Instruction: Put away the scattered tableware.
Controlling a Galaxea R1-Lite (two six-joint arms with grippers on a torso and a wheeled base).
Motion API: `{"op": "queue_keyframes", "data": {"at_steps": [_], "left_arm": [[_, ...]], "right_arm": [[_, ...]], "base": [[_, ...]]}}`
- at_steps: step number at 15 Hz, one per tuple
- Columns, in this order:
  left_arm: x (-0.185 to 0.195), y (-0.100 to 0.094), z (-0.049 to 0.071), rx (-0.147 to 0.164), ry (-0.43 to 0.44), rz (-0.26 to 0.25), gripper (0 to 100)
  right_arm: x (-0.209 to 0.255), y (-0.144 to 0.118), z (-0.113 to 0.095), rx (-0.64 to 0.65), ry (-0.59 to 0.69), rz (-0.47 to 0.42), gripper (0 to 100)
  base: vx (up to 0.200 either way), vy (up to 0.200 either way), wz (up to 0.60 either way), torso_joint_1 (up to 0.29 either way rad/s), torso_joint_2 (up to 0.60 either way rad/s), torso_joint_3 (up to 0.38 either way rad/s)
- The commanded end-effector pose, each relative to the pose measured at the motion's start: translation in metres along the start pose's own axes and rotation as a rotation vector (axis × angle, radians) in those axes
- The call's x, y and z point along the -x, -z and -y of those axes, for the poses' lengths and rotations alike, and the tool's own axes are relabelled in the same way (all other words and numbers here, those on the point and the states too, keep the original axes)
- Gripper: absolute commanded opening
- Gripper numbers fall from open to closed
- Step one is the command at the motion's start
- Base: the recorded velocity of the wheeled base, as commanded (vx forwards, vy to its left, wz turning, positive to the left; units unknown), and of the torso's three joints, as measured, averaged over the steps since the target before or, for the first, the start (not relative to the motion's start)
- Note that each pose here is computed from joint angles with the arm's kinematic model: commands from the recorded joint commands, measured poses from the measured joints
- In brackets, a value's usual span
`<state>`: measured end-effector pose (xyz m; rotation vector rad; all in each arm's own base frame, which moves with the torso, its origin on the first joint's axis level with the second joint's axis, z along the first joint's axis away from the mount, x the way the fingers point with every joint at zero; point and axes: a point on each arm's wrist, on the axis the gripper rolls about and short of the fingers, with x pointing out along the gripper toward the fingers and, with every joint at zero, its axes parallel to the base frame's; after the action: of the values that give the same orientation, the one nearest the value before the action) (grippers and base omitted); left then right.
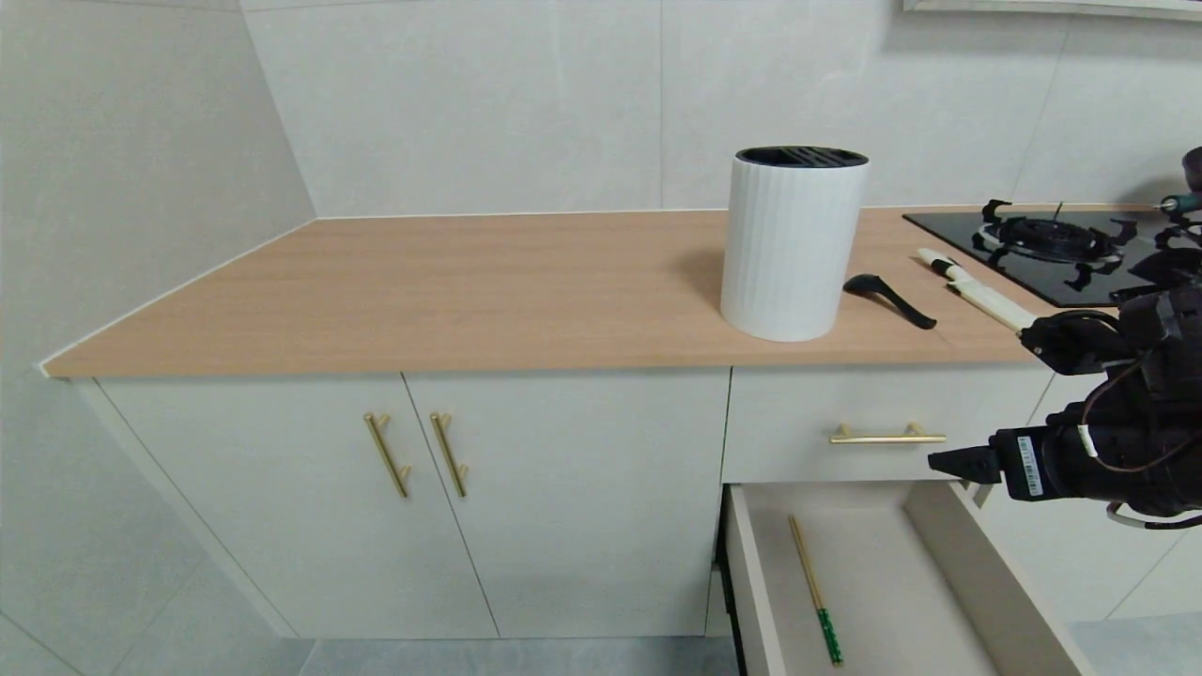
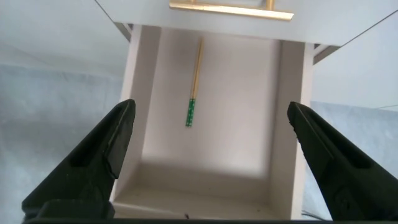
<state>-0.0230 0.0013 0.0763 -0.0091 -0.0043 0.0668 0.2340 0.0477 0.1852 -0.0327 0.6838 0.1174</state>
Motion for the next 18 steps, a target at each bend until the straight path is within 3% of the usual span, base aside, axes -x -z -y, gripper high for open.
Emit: {"op": "queue_keyframes", "data": {"at_steps": [1,9,12,15,18], "left_arm": [[0.000,0.000,0.000,0.000,-0.001,0.001,100],[0.000,0.000,0.000,0.000,-0.001,0.001,100],[0.000,0.000,0.000,0.000,-0.001,0.001,100],[0.000,0.000,0.000,0.000,-0.001,-0.002,100],[0.000,0.000,0.000,0.000,-0.001,-0.001,100]], "right_arm": [[-0.001,0.000,0.000,0.001,0.000,-0.005,100],[-0.014,-0.010,0.005,0.002,0.016,0.024,100],[-0.050,-0.044,0.039,0.062,0.014,0.123,100],[-0.096,-0.068,0.067,0.101,0.008,0.133,100],[-0.136,-0.075,0.073,0.121,-0.034,0.124,100]], "base": [[0.000,0.000,0.00,0.149,-0.46,-0.310],[0.000,0.000,0.00,0.187,-0.49,-0.308],[0.000,0.000,0.00,0.087,-0.21,-0.124],[0.000,0.000,0.00,0.009,-0.02,-0.012],[0.000,0.000,0.00,0.000,0.00,0.000]]}}
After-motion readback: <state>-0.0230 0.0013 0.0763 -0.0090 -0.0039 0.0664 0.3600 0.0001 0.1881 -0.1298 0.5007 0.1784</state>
